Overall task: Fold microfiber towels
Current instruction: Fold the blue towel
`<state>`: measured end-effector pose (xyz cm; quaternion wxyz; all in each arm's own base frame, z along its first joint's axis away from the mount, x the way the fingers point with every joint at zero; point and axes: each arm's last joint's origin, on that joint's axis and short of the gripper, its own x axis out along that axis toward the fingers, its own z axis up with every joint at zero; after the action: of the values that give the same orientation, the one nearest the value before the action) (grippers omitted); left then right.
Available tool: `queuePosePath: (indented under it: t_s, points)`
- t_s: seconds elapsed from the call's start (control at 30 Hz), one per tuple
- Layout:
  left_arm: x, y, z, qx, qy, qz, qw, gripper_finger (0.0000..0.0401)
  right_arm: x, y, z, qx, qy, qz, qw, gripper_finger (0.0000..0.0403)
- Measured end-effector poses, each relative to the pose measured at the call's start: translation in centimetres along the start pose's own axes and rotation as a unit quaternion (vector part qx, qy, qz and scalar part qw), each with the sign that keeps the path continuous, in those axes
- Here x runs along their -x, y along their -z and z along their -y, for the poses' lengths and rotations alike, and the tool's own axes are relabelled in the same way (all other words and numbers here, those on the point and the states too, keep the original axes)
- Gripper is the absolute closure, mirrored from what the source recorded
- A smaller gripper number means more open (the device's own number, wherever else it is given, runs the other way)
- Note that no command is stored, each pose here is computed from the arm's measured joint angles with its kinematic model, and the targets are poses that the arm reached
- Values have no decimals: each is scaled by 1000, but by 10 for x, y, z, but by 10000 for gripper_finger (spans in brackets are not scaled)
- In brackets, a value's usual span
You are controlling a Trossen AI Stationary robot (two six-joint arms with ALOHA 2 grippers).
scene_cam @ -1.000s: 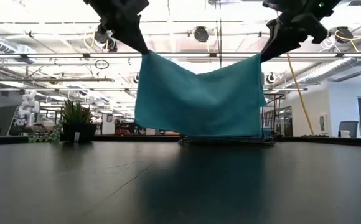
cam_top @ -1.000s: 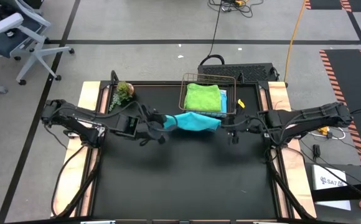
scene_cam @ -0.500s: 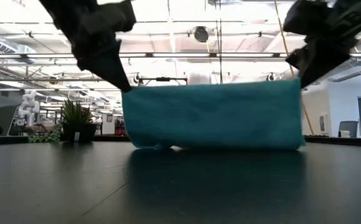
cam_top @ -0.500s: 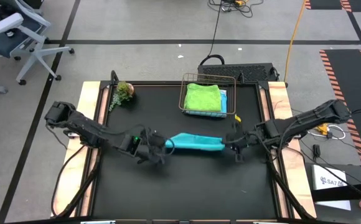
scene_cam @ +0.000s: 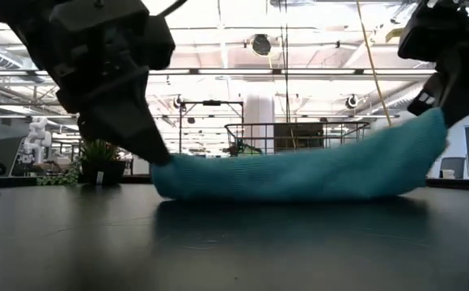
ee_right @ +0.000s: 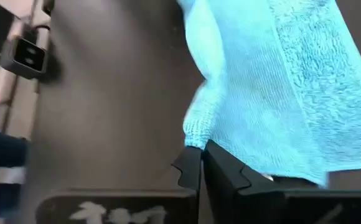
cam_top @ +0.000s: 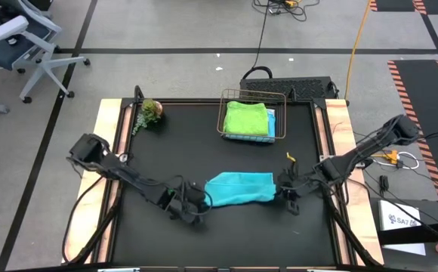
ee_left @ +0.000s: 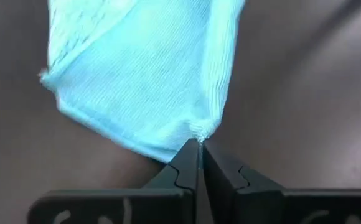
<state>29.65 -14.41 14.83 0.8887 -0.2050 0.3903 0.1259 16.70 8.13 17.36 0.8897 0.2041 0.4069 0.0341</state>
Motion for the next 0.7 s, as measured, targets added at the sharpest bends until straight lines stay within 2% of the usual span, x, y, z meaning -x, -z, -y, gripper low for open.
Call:
queuePosePath:
  t_s: [0.13,0.33,0.5,0.6,0.7]
  points:
    - [-8,4,8,19,36,-19,999,362,1,5,-7,-30,-26,-14,999,372]
    - [-1,9,13,18,41,-24,999,356,2,12,-17,-60,-54,-35,996,337]
    - [2,13,18,16,53,-30,998,355,3,18,-22,-63,-92,-82,990,314]
    - [4,18,19,26,46,-34,998,355,4,21,-25,-57,-111,-105,987,304]
    - [4,17,18,26,17,-1,1000,355,3,20,-23,-40,-102,-95,990,303]
